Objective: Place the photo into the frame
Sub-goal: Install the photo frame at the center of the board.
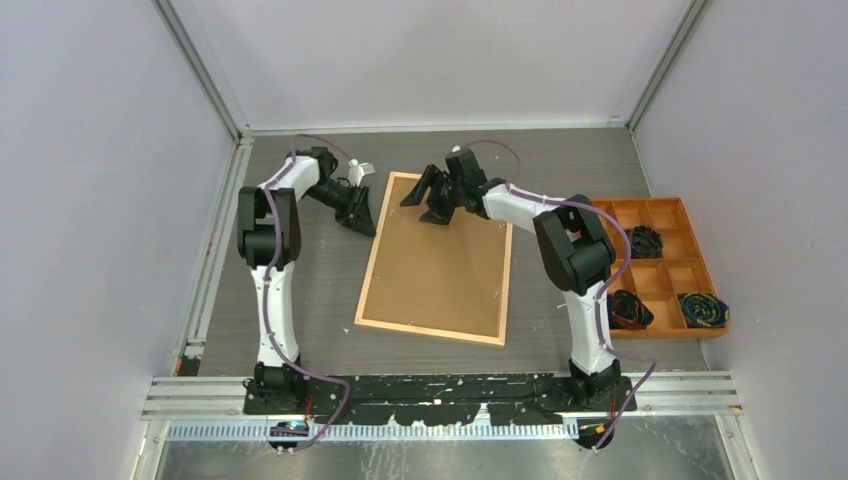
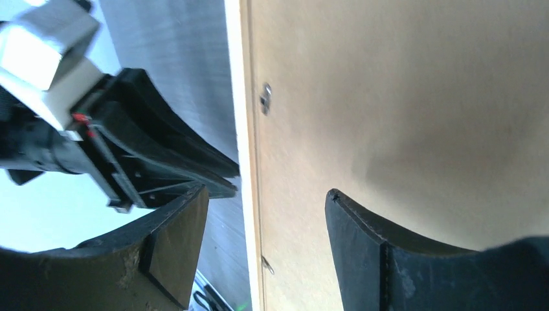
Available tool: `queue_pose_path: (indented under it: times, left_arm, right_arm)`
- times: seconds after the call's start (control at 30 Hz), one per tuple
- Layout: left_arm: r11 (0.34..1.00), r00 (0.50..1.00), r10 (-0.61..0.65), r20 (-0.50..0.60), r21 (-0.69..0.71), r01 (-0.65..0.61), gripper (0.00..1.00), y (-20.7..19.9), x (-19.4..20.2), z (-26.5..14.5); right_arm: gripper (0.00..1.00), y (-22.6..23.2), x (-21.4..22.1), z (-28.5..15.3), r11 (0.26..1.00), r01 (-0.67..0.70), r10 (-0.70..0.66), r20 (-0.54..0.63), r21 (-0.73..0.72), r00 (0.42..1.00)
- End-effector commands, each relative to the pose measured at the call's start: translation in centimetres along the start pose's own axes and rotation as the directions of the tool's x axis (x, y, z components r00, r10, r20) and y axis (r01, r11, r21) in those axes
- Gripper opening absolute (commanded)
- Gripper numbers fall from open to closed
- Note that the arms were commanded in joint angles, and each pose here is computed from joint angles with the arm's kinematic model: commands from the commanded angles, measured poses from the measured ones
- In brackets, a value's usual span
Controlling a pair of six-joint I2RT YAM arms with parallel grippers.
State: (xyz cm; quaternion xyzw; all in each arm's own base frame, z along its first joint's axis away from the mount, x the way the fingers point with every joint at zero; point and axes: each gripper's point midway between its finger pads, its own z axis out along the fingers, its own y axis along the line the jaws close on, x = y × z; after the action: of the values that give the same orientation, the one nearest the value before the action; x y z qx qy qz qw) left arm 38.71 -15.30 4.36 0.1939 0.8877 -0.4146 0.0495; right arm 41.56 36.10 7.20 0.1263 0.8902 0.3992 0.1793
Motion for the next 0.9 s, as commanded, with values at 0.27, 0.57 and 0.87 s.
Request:
queue_pose_path:
  times: [0.27,0.57,0.87]
  left_arm:
    - [0.995,0.999,-0.039,0.031,0.09,0.036,0.1,-0.1,-1.6,1.1]
    - [0.993,0.999,-0.051,0.015,0.11,0.049,0.05,-0.1,-0.6,1.8]
    - [0.993,0.999,-0.04,0.014,0.112,0.038,0.04,-0.2,-0.3,2.0]
  right_arm:
    - [0.7,2.1,-2.6,3.6,0.999,0.01,-0.009,0.011,-0.035,1.0]
    - [0.67,2.4,-2.0,5.6,0.999,0.001,-0.002,-0.017,-0.043,1.0]
    - [0.66,3.2,-0.8,6.9,0.999,0.013,-0.015,-0.044,-0.042,0.999]
